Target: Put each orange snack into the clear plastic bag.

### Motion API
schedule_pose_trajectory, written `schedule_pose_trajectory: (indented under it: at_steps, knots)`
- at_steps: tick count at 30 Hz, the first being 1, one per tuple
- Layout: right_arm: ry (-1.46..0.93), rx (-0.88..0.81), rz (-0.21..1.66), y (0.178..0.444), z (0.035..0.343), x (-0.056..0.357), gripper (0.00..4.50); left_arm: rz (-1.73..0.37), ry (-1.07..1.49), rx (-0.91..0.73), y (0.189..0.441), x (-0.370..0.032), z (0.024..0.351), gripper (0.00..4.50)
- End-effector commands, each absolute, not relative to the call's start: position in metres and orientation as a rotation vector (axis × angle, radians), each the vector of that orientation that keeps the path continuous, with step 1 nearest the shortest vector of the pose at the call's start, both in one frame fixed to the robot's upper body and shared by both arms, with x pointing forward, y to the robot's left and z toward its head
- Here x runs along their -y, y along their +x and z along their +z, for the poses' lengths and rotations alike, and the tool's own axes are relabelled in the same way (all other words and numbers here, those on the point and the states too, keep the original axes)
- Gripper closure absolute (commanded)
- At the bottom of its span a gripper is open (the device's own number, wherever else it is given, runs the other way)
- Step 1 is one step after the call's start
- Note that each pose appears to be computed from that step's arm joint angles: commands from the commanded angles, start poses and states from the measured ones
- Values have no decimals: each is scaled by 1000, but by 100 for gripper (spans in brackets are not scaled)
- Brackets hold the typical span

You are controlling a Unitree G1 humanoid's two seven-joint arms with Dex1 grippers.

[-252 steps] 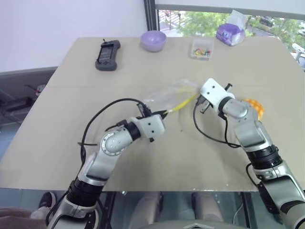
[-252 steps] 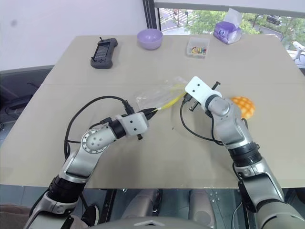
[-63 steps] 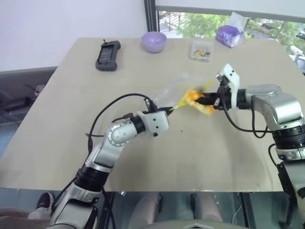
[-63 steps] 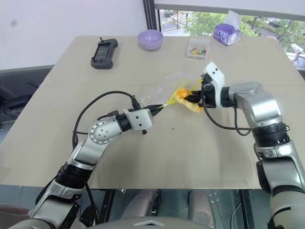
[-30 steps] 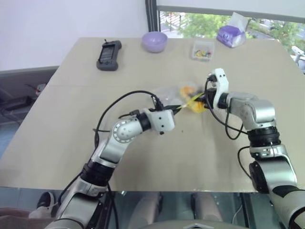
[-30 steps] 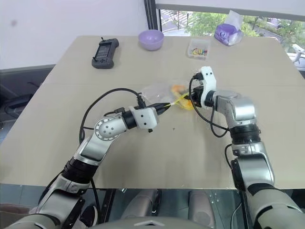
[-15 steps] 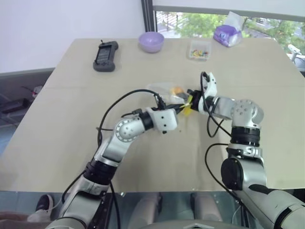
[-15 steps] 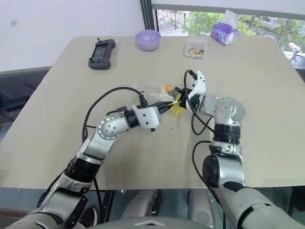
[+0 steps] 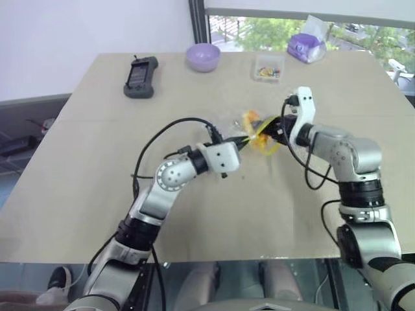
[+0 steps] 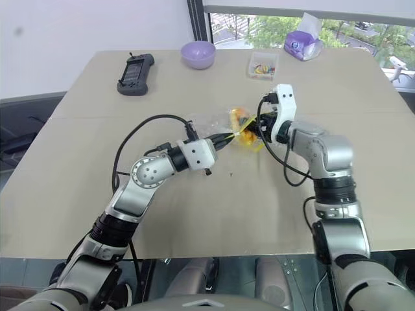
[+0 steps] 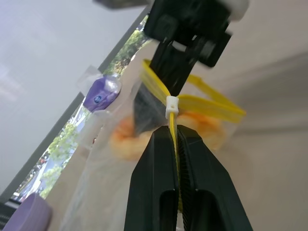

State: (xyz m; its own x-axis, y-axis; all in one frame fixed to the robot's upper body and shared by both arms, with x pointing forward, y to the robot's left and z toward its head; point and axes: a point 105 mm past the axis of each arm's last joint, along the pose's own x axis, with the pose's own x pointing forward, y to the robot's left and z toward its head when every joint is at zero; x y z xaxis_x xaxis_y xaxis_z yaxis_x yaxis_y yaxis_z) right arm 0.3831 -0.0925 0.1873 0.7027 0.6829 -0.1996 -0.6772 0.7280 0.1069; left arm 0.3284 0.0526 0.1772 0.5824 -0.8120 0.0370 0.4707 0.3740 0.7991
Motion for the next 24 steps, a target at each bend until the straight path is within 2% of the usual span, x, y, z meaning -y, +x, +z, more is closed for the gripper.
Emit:
schedule_pose_trajectory:
  at_steps: [1,7,10,15,20,24]
  knots:
    - [-27,-151,833,375,204,86,177,-829,812,495,331,-56,186,450]
    - [-84,-182,909,363,192,79,177,-818,782,498,331,-54,189,450]
    - [-146,-175,980,352,192,88,177,-804,775,488,332,-57,189,450]
    - [-318,-202,1111,327,194,133,177,-781,766,469,333,-64,187,450]
    - [-588,-316,953,343,171,184,177,-786,757,468,333,-62,187,450]
    - [-722,-300,844,364,156,188,177,-794,756,469,333,-60,187,450]
